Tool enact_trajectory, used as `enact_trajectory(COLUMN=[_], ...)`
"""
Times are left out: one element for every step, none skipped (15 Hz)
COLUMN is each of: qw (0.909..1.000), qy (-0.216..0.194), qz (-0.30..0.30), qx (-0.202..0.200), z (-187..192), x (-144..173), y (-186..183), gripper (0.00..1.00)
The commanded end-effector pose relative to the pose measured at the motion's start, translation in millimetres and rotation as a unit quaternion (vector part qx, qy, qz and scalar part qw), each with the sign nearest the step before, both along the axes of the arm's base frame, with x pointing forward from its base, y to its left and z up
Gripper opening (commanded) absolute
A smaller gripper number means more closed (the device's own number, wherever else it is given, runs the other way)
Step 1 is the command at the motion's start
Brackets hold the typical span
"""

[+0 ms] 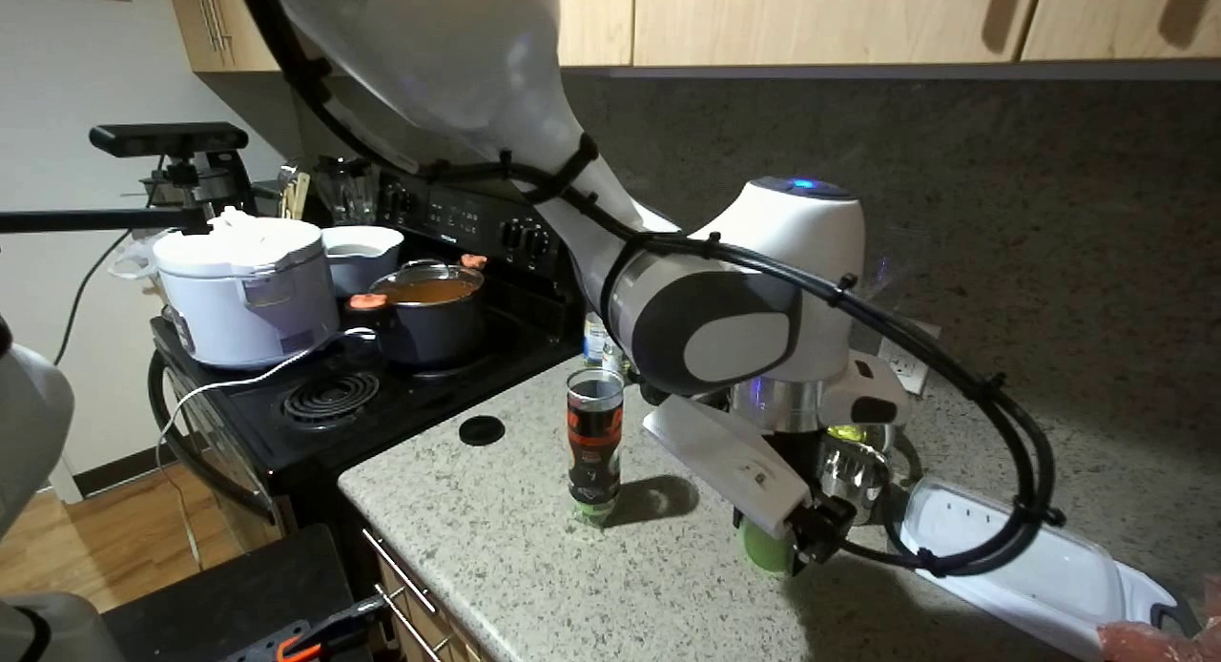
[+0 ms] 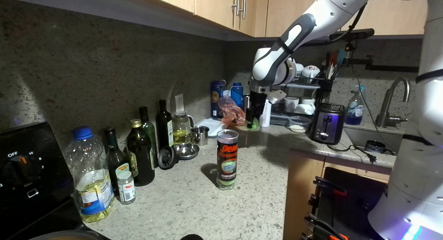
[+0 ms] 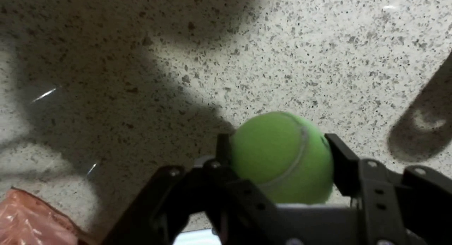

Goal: Put the two tennis balls inside the container then place the black lid on top of the container

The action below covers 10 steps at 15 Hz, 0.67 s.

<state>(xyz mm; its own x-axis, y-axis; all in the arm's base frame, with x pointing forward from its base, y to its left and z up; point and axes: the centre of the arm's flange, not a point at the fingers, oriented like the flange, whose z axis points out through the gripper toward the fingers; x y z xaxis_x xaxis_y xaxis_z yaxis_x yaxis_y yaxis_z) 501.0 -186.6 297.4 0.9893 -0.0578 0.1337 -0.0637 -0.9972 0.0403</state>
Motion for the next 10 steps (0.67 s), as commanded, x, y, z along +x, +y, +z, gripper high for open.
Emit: enact_trajectory(qw=[0.9994,0.999,0.9985,0.9981,0.9976,0.9972,0.9966,0.9961,0.9958,0.9954], qy=[0.013,0.016,0.017,0.018,0.017,0.017,0.016,0.015,0.014,0.012], qz=[0.024,0.031,0.037,0.044,0.052,0.059,0.065,0.072,0.075,0.08], qx=[-0.023,-0.029,-0.035,-0.039,-0.042,-0.044,-0.047,-0.049,-0.051,-0.051], z=[21,24,27,30,34,37,40,44,48,51], x=[-11,-11,-12,-13,-15,-18,-20,-22,-24,-26], y=[32,40,46,53,60,68,75,81,88,94], gripper=[0.42,0.42,0.42,0.42,0.42,0.42,0.42,0.42,0.42,0.42])
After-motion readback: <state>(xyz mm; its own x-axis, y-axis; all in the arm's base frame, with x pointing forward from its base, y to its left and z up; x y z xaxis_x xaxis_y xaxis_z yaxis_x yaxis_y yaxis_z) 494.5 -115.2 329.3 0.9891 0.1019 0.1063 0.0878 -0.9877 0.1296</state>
